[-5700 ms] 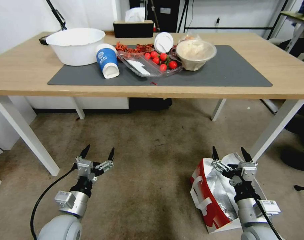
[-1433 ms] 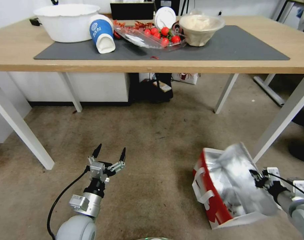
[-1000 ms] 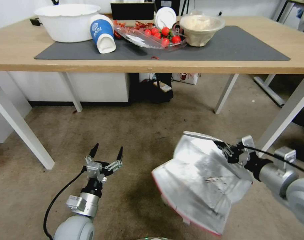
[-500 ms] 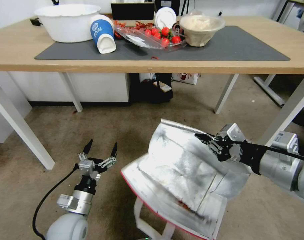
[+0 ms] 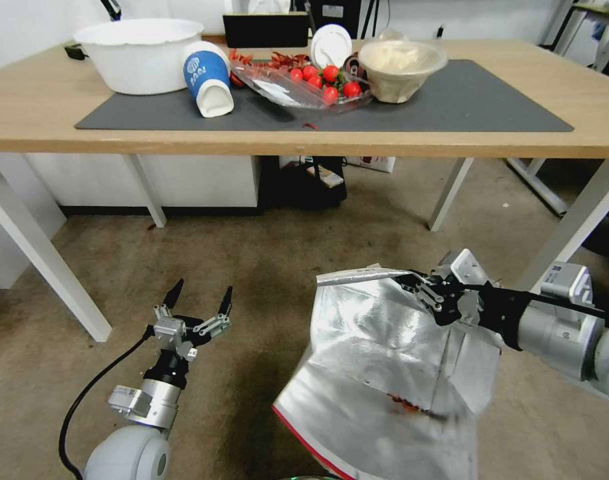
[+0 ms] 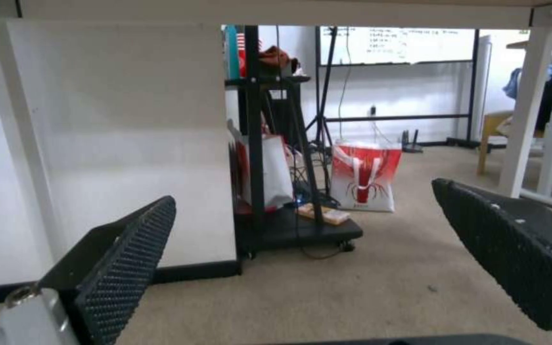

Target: Pick up the food delivery bag from the floor and place it on the table.

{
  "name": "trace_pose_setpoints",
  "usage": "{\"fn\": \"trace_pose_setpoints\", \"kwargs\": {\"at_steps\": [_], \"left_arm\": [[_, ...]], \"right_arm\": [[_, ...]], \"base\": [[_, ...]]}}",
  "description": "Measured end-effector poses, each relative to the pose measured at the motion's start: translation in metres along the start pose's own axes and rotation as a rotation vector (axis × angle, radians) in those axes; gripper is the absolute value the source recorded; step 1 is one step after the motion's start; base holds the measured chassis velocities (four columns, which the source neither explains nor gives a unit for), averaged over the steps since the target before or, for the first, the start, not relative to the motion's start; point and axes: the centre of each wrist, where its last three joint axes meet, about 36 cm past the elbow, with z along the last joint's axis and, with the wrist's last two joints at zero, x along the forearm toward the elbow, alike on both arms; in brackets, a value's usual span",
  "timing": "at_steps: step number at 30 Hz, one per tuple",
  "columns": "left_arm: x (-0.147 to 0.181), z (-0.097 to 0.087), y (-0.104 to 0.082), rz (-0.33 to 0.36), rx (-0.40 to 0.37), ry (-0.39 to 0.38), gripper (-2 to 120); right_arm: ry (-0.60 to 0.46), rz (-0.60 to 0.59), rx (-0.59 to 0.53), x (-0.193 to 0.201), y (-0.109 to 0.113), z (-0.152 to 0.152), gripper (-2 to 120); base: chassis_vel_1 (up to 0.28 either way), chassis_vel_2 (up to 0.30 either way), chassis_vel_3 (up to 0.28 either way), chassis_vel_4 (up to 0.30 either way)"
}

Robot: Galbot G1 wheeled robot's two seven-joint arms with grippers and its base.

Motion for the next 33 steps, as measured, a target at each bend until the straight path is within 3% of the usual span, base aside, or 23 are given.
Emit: {"fn": "trace_pose_setpoints", "kwargs": {"at_steps": [33], "left_arm": [[-0.0018,-0.0054,0.0009,0.015,-0.004,0.006,100]], "right_arm": [[-0.086,-0.133,-0.020,-0.0021,0.0011,0.0029,0]], "base": [[0.000,0.000,0.000,0.000]]}}
